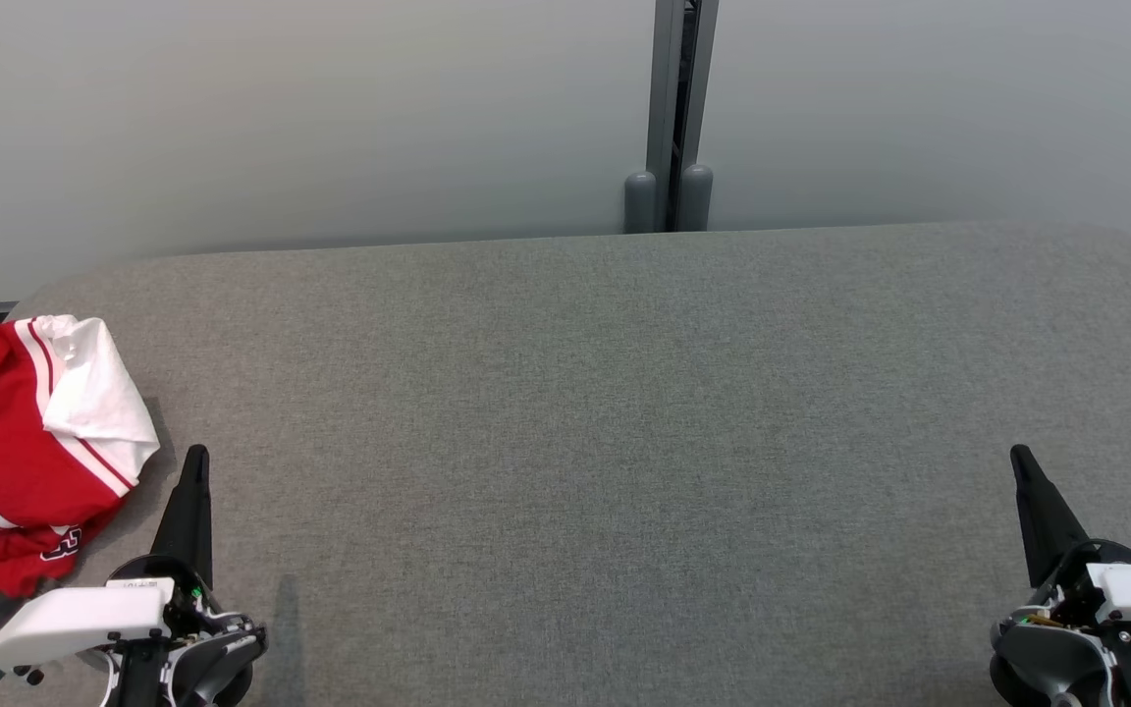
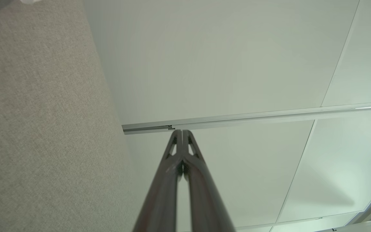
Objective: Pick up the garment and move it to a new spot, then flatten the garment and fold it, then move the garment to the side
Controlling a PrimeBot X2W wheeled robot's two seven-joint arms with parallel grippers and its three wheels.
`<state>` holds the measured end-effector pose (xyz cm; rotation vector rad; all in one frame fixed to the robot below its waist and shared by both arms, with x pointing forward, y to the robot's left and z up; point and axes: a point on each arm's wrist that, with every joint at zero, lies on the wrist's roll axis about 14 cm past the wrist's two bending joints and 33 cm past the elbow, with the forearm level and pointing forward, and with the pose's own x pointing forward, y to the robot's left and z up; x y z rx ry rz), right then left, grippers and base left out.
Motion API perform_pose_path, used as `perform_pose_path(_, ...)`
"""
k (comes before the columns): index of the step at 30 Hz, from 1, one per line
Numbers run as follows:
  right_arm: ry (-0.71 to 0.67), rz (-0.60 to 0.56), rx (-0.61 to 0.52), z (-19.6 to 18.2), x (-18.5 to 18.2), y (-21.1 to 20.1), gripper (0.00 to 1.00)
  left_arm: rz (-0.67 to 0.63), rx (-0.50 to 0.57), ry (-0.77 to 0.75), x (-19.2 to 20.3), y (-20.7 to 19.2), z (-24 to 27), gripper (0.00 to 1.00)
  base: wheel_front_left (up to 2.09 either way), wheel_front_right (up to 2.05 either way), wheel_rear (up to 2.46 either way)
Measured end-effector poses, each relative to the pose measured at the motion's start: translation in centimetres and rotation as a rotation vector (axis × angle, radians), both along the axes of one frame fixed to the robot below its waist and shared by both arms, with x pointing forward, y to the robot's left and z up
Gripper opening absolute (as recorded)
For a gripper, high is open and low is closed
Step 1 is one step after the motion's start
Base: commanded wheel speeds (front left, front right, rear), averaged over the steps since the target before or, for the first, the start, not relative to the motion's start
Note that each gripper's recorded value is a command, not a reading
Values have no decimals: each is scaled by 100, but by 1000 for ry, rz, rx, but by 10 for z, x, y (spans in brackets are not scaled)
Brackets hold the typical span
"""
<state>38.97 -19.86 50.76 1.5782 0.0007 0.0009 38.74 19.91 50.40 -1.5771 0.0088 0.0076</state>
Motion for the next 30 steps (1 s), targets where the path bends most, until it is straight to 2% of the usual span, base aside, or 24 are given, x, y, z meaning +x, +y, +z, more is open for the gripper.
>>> perform_pose_path(2,0,0,0,0,0,0,0,0,0,0,0,0,0,0,0,0,0)
perform_pose_path(3,5,0,2,-2,0,0,100,0,-2,6,-1,0,-2,100,0,0,0)
perform_pose_path(8,88,-1,26,-30,-13,6,100,3,-24,98,-15,-5,-33,100,0,0,0)
perform_pose_path(14,96,5,-9,-31,-12,10,100,14,9,118,-17,-5,-39,100,0,0,0)
perform_pose_path(24,87,0,-158,-26,-6,10,100,21,184,125,-12,-3,-38,100,0,0,0)
perform_pose_path(30,73,-4,-303,-21,-2,10,100,18,329,119,-8,-3,-35,100,0,0,0)
